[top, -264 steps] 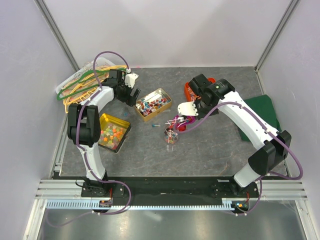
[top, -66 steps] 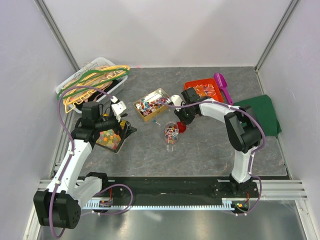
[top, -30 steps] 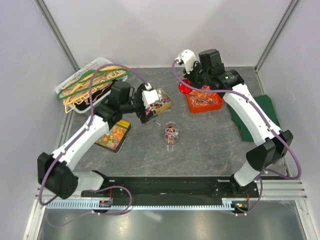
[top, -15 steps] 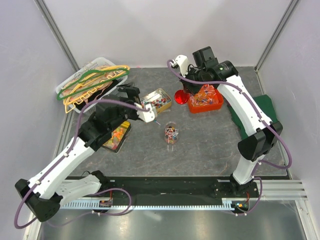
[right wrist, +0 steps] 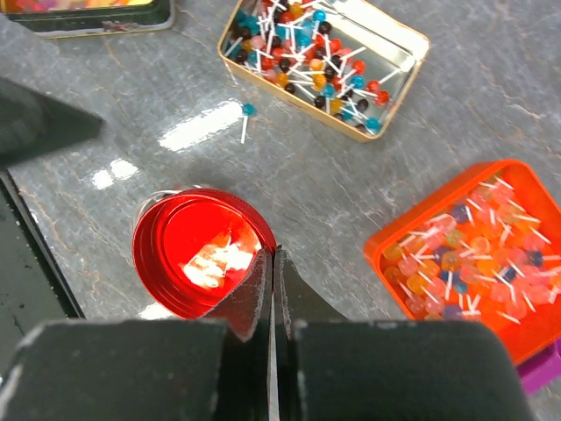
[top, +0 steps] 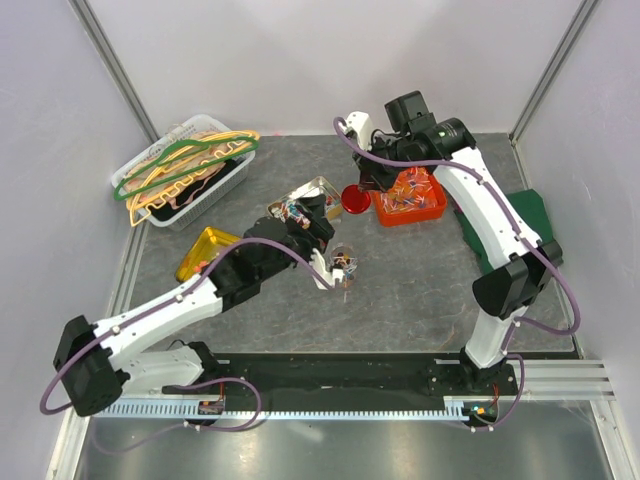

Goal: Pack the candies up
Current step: Close the bottle lid on the packing bottle.

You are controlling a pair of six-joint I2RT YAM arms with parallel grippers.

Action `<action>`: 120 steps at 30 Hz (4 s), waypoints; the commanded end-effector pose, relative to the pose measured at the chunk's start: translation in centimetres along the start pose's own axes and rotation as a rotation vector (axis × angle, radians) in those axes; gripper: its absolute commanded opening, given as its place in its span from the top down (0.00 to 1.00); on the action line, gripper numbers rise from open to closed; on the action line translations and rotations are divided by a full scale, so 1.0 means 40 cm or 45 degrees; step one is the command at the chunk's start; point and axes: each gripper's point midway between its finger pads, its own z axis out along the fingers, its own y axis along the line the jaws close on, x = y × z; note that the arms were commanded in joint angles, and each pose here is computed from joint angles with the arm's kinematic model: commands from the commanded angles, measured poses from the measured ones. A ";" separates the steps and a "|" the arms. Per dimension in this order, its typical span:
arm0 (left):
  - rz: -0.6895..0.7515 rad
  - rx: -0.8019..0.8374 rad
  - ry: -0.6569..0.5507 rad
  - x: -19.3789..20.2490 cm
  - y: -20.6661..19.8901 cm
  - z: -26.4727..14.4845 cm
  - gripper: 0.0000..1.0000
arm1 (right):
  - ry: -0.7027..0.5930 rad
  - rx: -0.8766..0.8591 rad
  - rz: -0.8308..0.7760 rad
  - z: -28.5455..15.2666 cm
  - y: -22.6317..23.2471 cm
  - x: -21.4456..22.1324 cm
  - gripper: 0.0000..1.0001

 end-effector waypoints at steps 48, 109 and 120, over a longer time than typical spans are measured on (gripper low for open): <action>0.119 -0.128 -0.139 -0.175 0.065 0.148 0.66 | -0.167 -0.202 -0.051 -0.041 0.045 -0.006 1.00; -1.471 0.341 0.319 0.112 0.001 -0.059 0.98 | -0.752 0.394 0.186 -0.313 -0.087 -0.004 0.02; -1.737 0.466 -0.012 0.023 -0.010 0.074 0.98 | -0.789 0.358 -0.042 -0.281 -0.052 -0.053 0.02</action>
